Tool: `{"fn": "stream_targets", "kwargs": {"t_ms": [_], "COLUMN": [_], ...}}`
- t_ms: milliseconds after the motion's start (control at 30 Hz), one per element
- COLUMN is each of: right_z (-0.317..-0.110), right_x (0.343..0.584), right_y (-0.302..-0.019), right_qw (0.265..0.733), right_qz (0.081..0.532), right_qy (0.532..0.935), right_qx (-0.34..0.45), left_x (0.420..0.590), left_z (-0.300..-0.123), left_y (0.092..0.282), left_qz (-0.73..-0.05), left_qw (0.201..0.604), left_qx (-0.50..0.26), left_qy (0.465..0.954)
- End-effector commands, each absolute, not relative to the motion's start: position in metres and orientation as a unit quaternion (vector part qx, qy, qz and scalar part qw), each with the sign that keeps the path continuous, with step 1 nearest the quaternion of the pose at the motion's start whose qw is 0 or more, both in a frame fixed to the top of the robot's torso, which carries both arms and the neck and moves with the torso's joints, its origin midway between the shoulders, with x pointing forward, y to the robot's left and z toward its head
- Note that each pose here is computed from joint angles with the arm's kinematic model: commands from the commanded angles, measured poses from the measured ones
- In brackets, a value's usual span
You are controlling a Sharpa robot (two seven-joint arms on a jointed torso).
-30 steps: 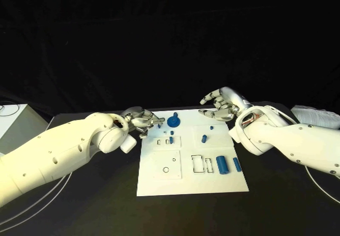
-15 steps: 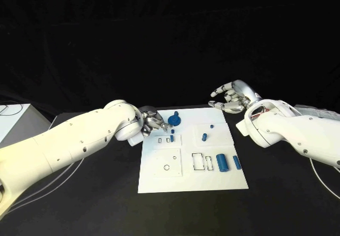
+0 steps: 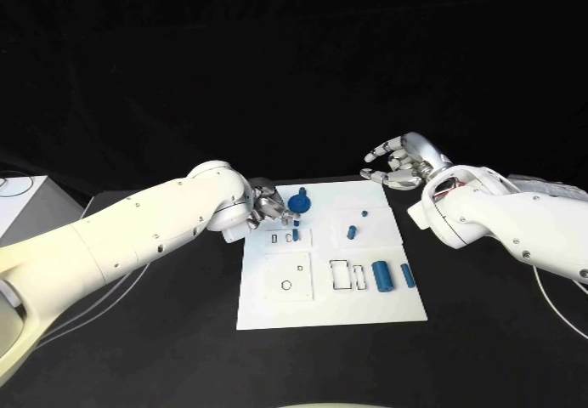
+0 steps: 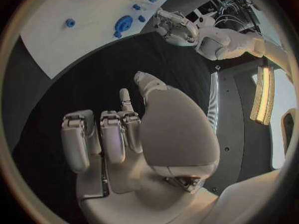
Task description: Assemble the parts on the task board
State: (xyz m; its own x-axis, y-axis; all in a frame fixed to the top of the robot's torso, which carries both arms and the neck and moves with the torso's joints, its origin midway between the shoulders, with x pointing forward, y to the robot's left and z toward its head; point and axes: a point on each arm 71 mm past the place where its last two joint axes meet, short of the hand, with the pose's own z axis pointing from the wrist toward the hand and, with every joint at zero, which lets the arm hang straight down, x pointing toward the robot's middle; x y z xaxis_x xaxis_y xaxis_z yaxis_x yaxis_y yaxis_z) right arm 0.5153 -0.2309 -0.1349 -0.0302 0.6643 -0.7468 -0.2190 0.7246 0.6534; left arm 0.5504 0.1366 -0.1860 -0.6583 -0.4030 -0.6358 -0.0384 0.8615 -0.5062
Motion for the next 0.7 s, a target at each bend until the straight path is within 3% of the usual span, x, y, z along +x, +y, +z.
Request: {"fn": "stream_targets", "kwargs": {"t_ms": [33,700], "right_z": [-0.135,-0.134], "right_x": [0.516,0.517], "right_y": [-0.230,-0.229], "right_qw": [0.672,0.672], "right_qz": [0.324,0.321], "right_qy": [0.644,0.646], "right_qx": [0.171,0.168], "left_x": [0.551,0.555], "left_z": [-0.187,-0.193], "left_y": [0.134,0.122], "left_qz": [-0.209,-0.193], "left_qw": [0.378,0.354], "left_qx": [-0.093,-0.071], "left_qy": [0.897,0.912]}}
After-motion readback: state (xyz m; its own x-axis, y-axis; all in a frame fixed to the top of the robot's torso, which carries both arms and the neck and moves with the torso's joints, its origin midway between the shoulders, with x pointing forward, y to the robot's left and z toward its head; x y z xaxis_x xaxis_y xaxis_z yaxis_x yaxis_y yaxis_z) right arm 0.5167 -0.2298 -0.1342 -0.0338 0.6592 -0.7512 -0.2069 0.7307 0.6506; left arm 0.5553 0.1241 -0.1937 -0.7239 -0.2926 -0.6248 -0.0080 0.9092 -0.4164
